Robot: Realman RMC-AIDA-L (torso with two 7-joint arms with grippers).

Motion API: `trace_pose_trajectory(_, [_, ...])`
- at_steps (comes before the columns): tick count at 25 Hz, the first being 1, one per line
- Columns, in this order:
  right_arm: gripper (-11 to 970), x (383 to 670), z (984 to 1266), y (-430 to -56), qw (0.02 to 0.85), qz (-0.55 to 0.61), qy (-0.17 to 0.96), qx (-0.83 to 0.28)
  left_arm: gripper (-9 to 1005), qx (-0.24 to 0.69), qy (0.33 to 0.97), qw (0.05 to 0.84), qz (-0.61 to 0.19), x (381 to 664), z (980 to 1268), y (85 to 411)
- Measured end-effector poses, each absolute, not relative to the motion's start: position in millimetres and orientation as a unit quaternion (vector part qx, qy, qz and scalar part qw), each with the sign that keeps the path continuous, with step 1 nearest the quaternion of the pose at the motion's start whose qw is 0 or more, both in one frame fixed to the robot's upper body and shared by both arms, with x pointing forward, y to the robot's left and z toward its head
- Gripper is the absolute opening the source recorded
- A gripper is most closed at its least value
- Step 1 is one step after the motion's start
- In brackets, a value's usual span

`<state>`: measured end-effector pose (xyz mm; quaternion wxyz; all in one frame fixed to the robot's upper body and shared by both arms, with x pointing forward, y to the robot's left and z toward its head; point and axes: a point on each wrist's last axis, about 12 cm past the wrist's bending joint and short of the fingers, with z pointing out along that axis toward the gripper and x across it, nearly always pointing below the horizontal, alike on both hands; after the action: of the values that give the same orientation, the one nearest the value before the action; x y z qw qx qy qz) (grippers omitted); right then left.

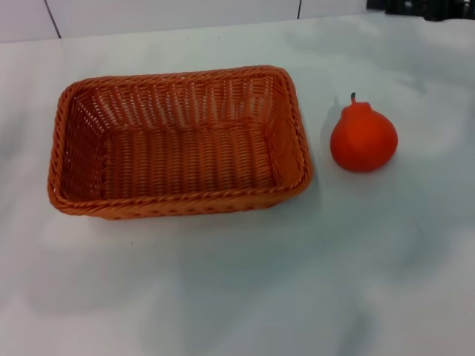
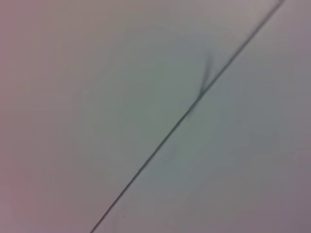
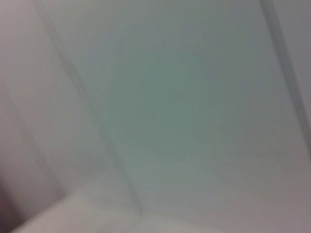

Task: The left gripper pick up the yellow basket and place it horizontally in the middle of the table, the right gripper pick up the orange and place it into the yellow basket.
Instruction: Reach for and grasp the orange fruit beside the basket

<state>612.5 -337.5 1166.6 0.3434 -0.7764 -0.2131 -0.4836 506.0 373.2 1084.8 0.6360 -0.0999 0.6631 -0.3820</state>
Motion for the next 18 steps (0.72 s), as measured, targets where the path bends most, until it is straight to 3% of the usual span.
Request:
trace_pose_trajectory(4, [919, 609, 1197, -338, 0.305, -0.400, -0.276, -0.819, 787, -0.057, 0.633, 0.685, -0.356, 503, 1086, 366])
trace_pose_trajectory(7, [918, 610, 1204, -335, 0.273, -0.340, -0.298, -0.849, 788, -0.056, 0.614, 0.707, -0.346, 501, 1086, 363])
trace_pose_trajectory(18, [916, 613, 1170, -305, 0.191, -0.225, -0.332, -0.896, 786, -0.059, 0.601, 0.718, -0.346, 503, 1085, 359])
